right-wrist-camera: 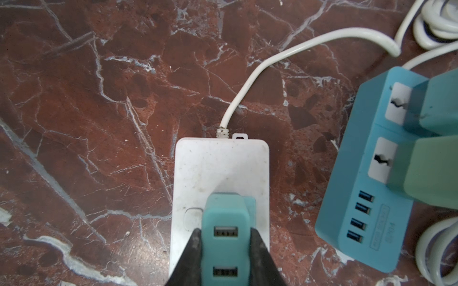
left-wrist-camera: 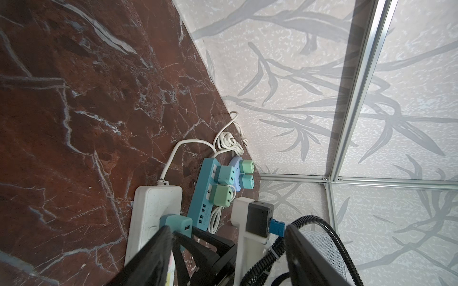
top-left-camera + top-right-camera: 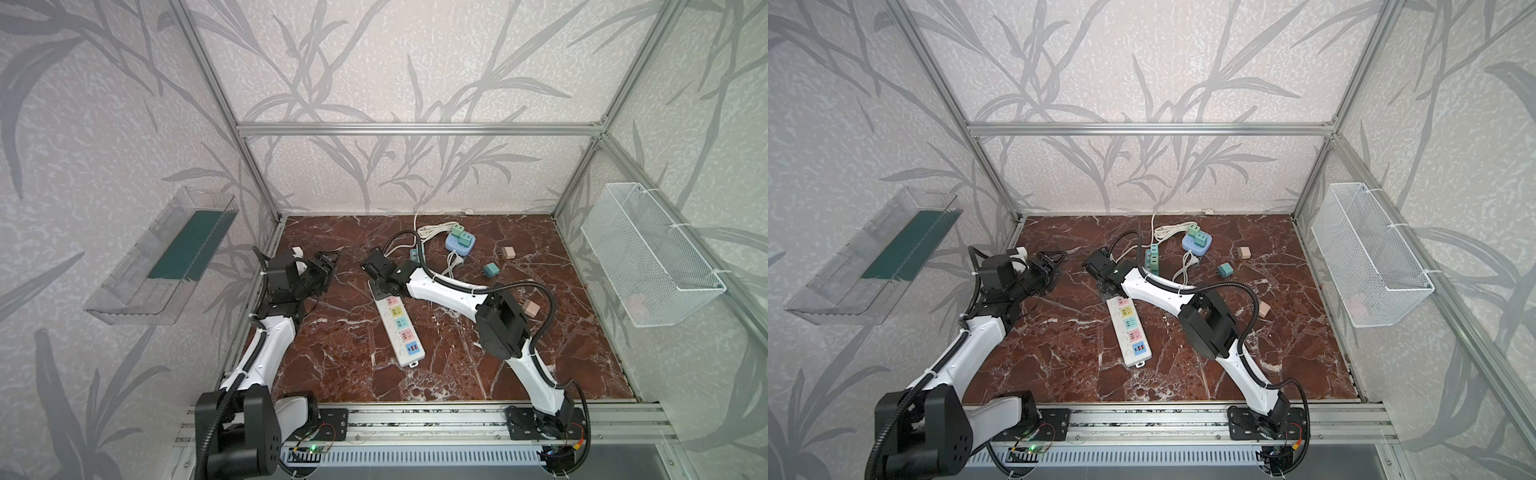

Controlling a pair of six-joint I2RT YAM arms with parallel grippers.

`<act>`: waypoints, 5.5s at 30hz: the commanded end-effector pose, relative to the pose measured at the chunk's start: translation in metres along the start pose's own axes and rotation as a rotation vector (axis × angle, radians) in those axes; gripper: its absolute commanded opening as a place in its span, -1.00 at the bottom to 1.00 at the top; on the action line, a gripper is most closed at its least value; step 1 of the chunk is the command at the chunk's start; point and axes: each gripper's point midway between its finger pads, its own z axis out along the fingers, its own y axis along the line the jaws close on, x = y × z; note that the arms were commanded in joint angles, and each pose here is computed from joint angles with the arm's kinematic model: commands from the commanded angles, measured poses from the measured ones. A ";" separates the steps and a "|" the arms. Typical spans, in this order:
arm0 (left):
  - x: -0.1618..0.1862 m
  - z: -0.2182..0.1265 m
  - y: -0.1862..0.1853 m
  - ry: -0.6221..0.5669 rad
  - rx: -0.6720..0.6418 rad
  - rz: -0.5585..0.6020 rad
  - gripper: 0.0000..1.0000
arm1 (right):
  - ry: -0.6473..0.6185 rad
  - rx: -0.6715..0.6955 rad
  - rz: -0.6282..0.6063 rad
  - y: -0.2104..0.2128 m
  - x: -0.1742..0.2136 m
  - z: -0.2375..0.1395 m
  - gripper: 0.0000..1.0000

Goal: Insert the plug

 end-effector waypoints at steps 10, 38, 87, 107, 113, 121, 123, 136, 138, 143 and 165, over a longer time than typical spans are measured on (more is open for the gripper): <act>-0.002 -0.001 -0.009 -0.009 0.058 0.017 0.59 | 0.123 -0.138 0.006 0.000 0.014 -0.015 -0.22; -0.003 0.004 -0.004 -0.012 0.069 0.010 0.60 | 0.116 -0.078 -0.026 -0.033 -0.003 -0.012 -0.03; 0.145 0.033 -0.181 0.282 0.278 0.612 0.50 | -0.033 0.346 0.883 -0.392 0.198 -0.130 0.28; 0.191 0.060 -0.160 0.461 0.355 0.671 0.50 | 0.137 0.282 0.902 -0.413 0.213 -0.091 0.21; 0.191 0.062 -0.156 0.468 0.345 0.664 0.50 | 0.145 0.261 0.904 -0.417 0.210 -0.087 0.19; 0.191 0.061 -0.156 0.466 0.346 0.666 0.49 | 0.151 0.230 0.916 -0.415 0.211 -0.084 -0.04; 0.191 0.061 -0.156 0.465 0.346 0.666 0.49 | 0.151 0.228 0.913 -0.414 0.211 -0.086 -0.08; 0.186 0.059 -0.157 0.450 0.347 0.668 0.49 | 0.085 0.109 0.764 -0.357 0.180 -0.101 -0.21; 0.182 0.060 -0.156 0.441 0.339 0.670 0.49 | 0.091 0.094 0.670 -0.328 0.169 -0.100 -0.21; 0.168 0.056 -0.162 0.385 0.383 0.657 0.56 | 0.123 -0.013 0.360 -0.223 0.152 -0.087 -0.26; 0.142 0.082 -0.106 0.296 0.081 0.799 0.66 | 0.277 -0.180 -0.025 -0.139 0.183 -0.074 0.21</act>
